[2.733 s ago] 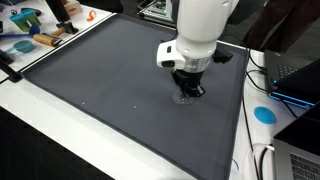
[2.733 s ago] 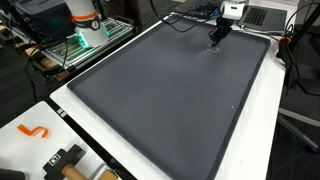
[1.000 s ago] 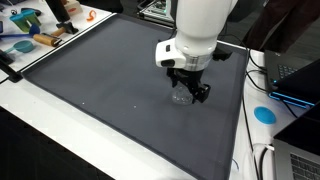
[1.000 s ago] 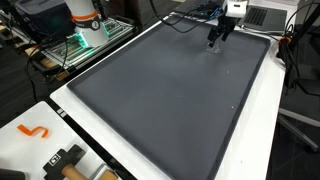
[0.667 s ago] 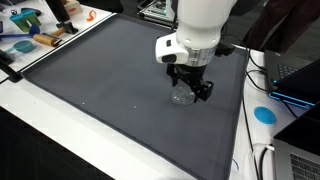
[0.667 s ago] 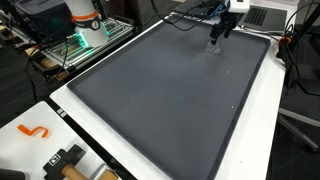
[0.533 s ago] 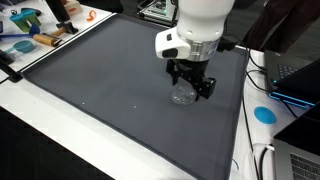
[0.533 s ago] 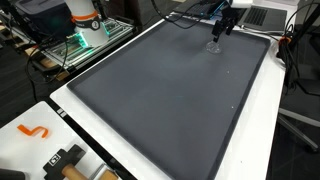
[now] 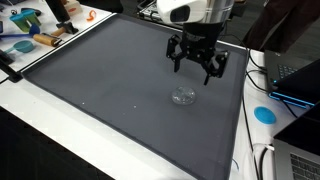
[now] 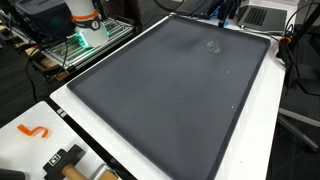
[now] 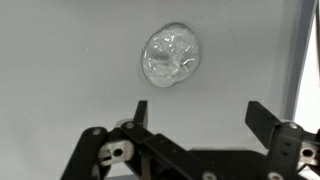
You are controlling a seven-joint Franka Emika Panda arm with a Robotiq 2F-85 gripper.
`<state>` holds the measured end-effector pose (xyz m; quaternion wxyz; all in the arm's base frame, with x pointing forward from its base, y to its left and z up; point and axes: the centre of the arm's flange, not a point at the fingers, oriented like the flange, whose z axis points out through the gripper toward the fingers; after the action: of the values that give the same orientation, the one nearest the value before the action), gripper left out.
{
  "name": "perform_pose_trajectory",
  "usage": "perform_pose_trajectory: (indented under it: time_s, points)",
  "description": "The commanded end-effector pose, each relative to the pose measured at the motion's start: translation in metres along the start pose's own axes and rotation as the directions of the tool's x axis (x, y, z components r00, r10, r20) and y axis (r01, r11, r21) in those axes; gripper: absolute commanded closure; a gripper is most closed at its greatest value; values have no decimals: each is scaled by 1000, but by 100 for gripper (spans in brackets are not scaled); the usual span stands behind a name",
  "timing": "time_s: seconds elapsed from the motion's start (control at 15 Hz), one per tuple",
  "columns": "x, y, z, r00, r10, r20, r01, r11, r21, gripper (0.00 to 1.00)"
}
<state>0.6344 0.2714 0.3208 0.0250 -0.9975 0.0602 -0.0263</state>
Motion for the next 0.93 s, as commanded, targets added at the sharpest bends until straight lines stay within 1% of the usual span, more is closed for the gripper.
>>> perform_pose_trajectory:
  time_s: [0.0,0.33,0.53,0.87]
  points:
    - [-29,14,-29,995,-97,6,97,995,-4,0]
    - [-46,20,-61,982,-185,-26,186,983,9,0]
    - [-56,27,-74,971,-234,-39,235,972,20,0]
    - [-66,52,-85,951,-302,-67,307,948,88,0]
